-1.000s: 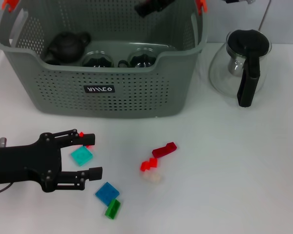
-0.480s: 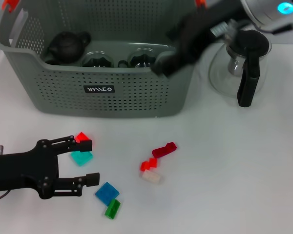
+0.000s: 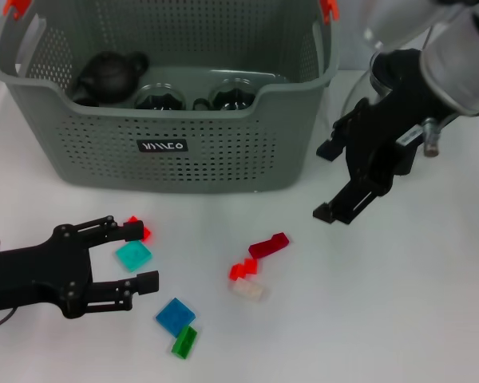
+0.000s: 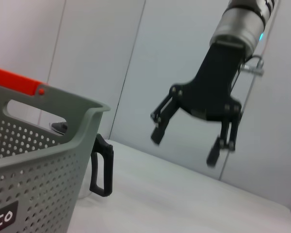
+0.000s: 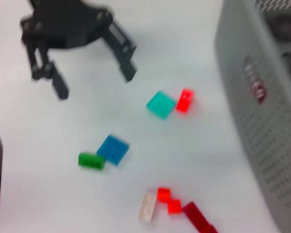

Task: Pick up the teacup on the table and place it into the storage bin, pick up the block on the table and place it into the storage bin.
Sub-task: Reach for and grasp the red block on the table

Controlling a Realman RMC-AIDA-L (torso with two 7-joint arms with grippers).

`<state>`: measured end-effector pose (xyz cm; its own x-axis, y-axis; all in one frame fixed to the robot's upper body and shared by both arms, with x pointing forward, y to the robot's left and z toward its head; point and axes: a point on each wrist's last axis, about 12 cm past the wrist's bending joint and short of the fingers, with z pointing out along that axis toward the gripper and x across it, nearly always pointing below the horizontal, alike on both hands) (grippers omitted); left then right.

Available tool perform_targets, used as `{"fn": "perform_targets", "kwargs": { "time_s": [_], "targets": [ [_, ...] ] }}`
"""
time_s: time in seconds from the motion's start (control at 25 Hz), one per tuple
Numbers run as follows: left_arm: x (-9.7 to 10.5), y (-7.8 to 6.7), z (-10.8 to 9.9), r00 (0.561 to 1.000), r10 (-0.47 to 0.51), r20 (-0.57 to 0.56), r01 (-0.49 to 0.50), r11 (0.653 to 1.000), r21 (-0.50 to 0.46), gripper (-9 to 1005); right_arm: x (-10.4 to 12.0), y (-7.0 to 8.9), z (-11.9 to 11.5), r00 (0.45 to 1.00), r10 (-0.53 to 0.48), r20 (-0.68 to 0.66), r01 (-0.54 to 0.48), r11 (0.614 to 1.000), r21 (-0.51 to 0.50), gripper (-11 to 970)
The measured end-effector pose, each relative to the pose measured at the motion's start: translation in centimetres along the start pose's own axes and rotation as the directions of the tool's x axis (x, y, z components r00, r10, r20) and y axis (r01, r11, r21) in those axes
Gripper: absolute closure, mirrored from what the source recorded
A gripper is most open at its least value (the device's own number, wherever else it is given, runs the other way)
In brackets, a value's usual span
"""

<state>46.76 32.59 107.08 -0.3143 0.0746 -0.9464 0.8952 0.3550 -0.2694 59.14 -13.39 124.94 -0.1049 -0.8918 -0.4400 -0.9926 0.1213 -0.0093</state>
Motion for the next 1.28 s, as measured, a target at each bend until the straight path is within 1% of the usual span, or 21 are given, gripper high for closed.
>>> {"fn": "perform_targets", "kwargs": {
  "time_s": [0.08,0.24,0.44,0.64,0.76,1.08,1.28],
  "targets": [
    [0.1,0.0,0.0,1.000,-0.008,0.009,0.008,1.000,-0.004,141,-0.3,-0.2,1.0,0.999,-0.031,-0.020,0.030,0.999,-0.018,18],
    [0.4,-0.1,0.1,0.999,-0.029,0.033,0.030,0.999,-0.018,141,-0.7,-0.5,4.0,0.994,-0.088,-0.059,0.084,0.995,-0.059,18],
    [0.6,-0.2,0.0,0.998,-0.046,0.049,0.047,0.998,-0.029,141,-1.0,-0.8,7.6,0.977,-0.164,-0.137,0.158,0.986,-0.055,19],
    [0.7,-0.2,0.1,0.997,-0.053,0.050,0.055,0.998,-0.032,142,-1.2,-0.5,9.7,0.955,-0.232,-0.187,0.228,0.973,-0.040,19],
    [0.9,-0.3,0.1,0.997,-0.061,0.051,0.062,0.998,-0.033,142,-1.2,-0.3,10.8,0.946,-0.258,-0.196,0.258,0.966,-0.027,19],
    [1.2,-0.4,0.1,0.996,-0.071,0.051,0.073,0.996,-0.041,141,-0.9,0.1,13.2,0.933,-0.298,-0.203,0.306,0.952,0.008,19],
    [1.3,-0.5,0.2,0.996,-0.075,0.054,0.077,0.996,-0.040,141,-0.6,-0.1,14.2,0.942,-0.288,-0.173,0.297,0.954,0.032,18]
  ]
}}
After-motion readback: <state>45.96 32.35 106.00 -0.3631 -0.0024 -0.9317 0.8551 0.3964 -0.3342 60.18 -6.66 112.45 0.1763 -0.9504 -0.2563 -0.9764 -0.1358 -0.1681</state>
